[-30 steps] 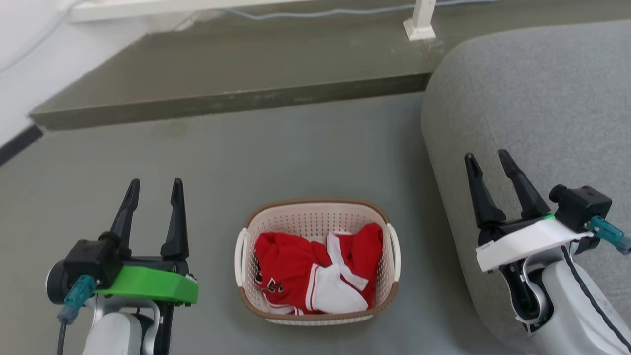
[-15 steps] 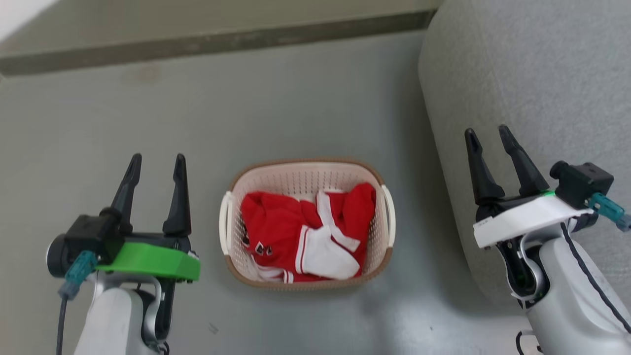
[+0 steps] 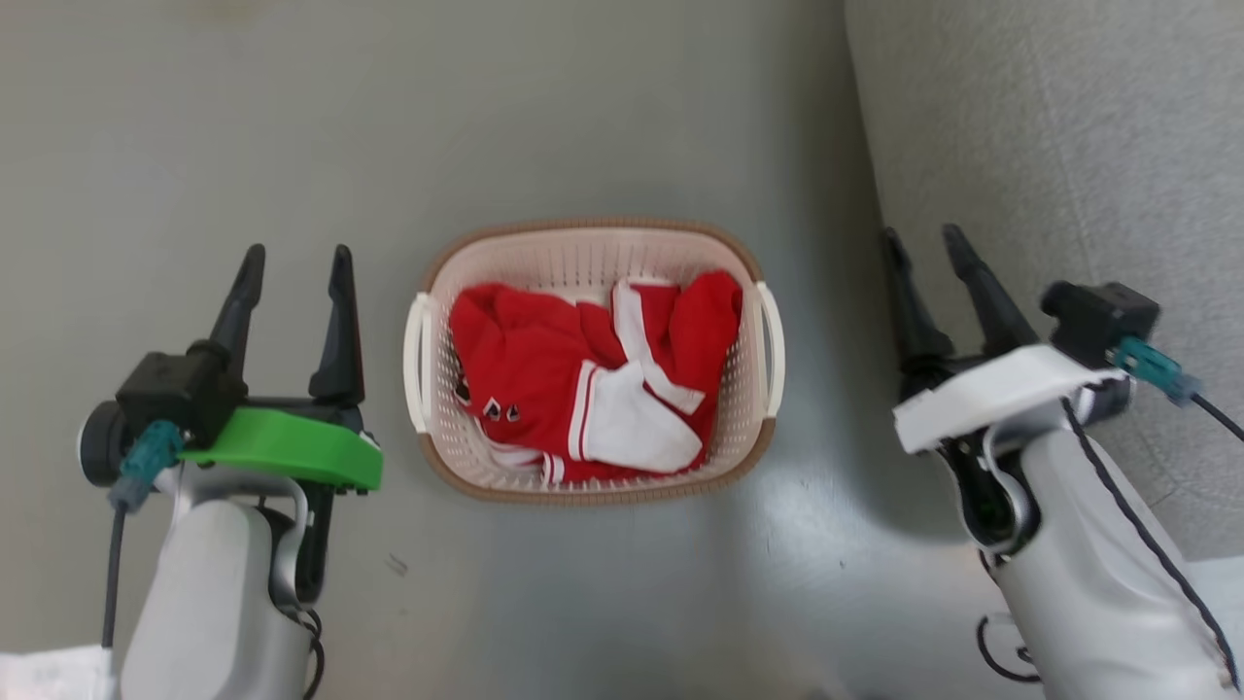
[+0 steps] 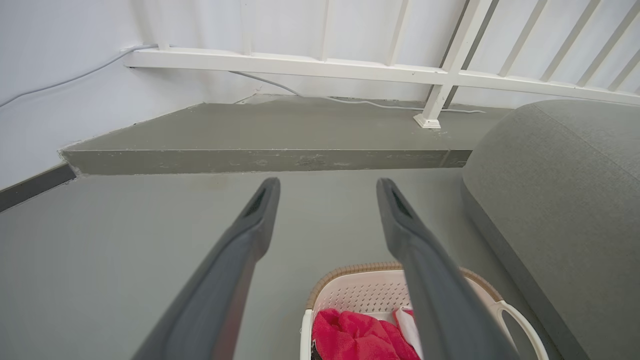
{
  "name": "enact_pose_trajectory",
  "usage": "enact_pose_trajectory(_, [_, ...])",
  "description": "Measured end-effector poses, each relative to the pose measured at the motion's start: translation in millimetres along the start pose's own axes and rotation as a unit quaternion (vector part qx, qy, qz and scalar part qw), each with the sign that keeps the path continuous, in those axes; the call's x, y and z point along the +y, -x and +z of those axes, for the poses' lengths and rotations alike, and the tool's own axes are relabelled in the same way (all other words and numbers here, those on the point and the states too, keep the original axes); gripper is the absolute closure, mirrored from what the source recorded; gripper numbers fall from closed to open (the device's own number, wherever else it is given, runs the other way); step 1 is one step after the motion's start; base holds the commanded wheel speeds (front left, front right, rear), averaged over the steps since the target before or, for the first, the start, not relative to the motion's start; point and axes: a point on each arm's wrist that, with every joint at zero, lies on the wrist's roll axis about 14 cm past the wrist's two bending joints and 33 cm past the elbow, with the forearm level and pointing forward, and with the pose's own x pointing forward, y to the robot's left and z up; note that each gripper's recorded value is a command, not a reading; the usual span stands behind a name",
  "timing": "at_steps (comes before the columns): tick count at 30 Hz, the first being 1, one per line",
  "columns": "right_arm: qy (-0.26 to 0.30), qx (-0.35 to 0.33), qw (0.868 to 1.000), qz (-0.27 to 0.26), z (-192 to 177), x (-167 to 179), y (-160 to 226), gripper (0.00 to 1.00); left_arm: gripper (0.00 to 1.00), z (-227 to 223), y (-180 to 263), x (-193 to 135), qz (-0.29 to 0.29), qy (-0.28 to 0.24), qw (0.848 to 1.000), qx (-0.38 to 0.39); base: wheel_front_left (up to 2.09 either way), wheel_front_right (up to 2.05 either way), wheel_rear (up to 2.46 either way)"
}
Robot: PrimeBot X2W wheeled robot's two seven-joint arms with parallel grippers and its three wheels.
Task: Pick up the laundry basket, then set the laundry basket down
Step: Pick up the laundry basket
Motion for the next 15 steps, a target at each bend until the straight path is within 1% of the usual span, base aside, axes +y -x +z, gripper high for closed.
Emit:
enact_pose_trajectory(4, [-0.003,0.03,1.0,0.0,-20.0,-1.0,-14.4,0.0,0.0,-24.0,-9.5,10.3,0.007,0.001,1.0,0.029,0.0,0.0,0.0])
enact_pose_trajectory(15, [-0.017,0.105,0.994,-0.033,-76.7,-27.1,-37.9,0.0,0.0,-88.1,-34.5,29.7,0.02,0.012,0.995,0.101,0.0,0.0,0.0])
